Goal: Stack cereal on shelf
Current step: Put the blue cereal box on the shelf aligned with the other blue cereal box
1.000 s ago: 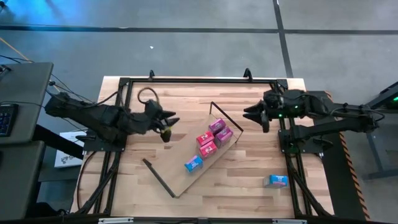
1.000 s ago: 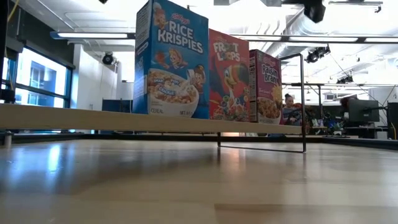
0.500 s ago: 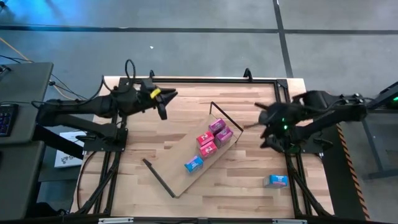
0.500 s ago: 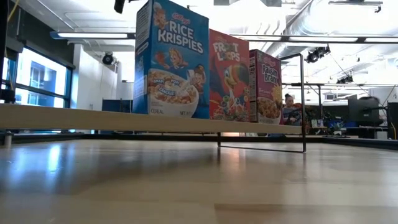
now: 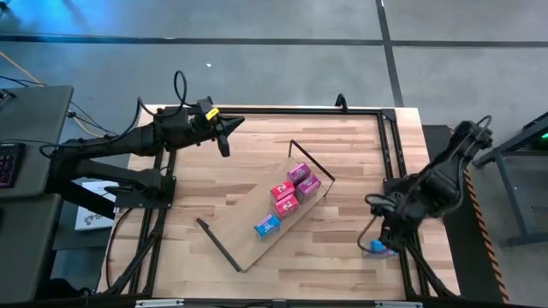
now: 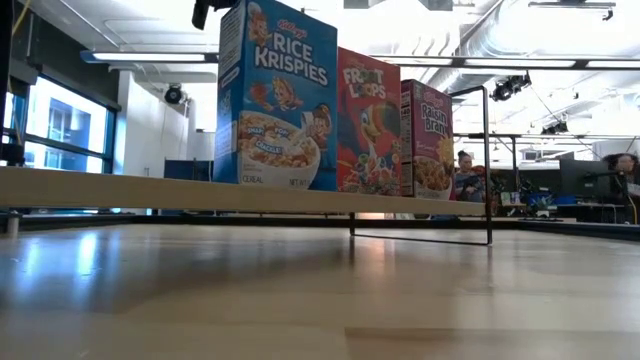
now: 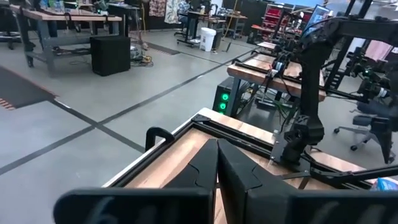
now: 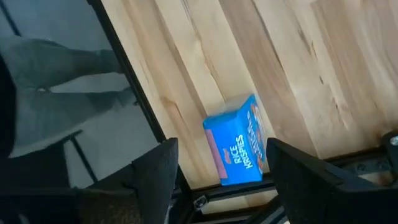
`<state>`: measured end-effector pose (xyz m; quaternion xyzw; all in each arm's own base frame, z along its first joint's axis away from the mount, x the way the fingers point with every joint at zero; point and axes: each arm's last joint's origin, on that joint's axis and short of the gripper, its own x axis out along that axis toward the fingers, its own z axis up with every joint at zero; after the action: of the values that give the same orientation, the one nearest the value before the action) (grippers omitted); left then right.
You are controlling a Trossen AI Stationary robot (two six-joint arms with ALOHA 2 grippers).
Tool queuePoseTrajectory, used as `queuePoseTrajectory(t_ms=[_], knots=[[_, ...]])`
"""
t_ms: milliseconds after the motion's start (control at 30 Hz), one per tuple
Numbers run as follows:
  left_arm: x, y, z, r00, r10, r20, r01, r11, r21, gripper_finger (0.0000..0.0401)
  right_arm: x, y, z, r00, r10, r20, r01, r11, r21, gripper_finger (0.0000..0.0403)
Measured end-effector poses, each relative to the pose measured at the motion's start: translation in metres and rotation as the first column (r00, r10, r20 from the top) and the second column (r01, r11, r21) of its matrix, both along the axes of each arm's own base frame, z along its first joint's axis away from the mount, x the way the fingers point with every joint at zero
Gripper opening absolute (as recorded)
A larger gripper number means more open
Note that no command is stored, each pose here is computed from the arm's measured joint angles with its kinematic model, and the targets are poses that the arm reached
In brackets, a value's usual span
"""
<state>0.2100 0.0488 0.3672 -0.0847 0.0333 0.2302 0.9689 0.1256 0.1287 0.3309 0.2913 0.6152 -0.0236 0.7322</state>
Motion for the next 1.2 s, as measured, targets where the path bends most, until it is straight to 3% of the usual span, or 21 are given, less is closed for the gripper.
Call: queuePoseTrajectory(t_ms=[267,567,800,967,1200], knots=[[0.000,0.001,0.000,1.000,0.003,-0.009,-0.003,1.000,0.014,0.0001,-0.007,0.036,-0.021,0.988,0.134,-0.073,-0.141,0.985,-0.101,0.0238],[0.000,0.001,0.000,1.000,0.005,-0.003,-0.005,1.000,-0.003,0.0000,-0.008,0.066,-0.047,0.959,0.264,-0.101,-0.282,0.919,-0.274,0.0238],[0.000,0.001,-0.001,1.000,0.005,-0.010,-0.005,1.000,-0.006,0.0000,-0.005,0.070,-0.061,0.953,0.253,-0.168,-0.299,0.877,-0.376,0.0238],[0.000,0.001,-0.001,1.000,0.006,-0.007,-0.006,1.000,-0.013,0.0000,-0.005,0.071,-0.063,0.965,0.185,-0.186,-0.242,0.900,-0.363,0.0238],[0.000,0.001,-0.001,1.000,0.006,-0.004,-0.006,1.000,-0.017,0.0000,-0.003,0.076,-0.057,0.972,0.161,-0.168,-0.197,0.954,-0.227,0.0238]])
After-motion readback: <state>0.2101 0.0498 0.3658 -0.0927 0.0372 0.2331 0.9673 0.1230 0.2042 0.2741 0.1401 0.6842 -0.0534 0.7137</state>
